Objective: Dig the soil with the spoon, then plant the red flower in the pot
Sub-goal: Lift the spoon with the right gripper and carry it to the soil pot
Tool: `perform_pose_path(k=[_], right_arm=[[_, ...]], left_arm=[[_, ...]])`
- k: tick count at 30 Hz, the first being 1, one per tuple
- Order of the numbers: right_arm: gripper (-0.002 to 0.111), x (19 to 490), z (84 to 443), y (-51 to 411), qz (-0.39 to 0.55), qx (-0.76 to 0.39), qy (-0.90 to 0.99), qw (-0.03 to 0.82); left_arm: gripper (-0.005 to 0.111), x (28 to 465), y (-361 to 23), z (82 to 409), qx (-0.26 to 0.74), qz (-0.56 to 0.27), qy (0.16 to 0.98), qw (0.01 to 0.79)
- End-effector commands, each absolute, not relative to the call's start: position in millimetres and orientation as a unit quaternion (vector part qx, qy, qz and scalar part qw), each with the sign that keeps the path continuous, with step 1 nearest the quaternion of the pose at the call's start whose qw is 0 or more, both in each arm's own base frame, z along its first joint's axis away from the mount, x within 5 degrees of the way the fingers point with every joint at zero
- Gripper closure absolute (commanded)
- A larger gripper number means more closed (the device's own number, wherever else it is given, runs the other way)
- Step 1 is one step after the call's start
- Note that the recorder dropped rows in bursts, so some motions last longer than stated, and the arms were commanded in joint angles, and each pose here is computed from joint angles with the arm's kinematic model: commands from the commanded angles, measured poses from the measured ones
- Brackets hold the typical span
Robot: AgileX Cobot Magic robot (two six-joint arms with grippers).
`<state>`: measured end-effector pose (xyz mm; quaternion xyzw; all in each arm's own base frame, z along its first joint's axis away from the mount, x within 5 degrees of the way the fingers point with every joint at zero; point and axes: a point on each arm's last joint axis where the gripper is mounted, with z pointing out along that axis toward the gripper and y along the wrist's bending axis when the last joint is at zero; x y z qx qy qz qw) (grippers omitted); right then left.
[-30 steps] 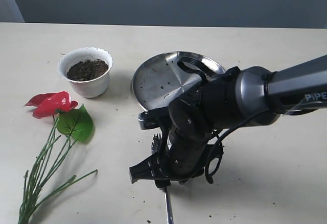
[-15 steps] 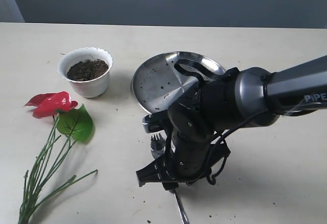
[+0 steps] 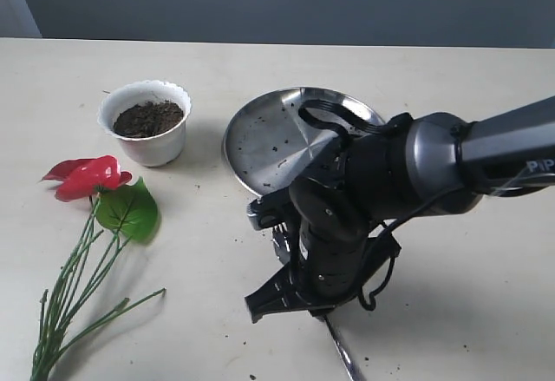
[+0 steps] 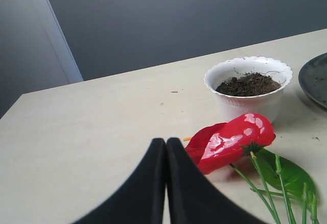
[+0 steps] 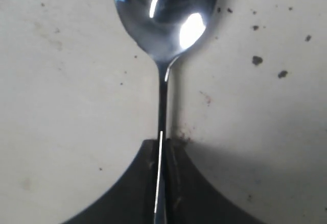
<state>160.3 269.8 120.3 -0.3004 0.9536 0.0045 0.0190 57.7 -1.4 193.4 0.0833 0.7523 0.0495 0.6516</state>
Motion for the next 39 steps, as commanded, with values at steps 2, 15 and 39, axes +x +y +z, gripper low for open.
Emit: perform_pose_path(k=[2,15,39], right_arm=[[0.109,161.5,139.9,268.1,0.020,-0.331,0.942,0.046],[0.109,220.7,251.5,310.6,-0.074,-0.527,0.806,0.261],[0.109,288.6,201.8,388.5,-0.471,-0.799,0.171,0.334]], left_arm=[[0.106,57.5,-1.7,193.6,0.079,0.044,0.750,0.655],[0.106,57.5,-1.7,193.6,0.079,0.044,0.750,0.655],[0.106,57.5,-1.7,193.6,0.079,0.044,0.750,0.655]])
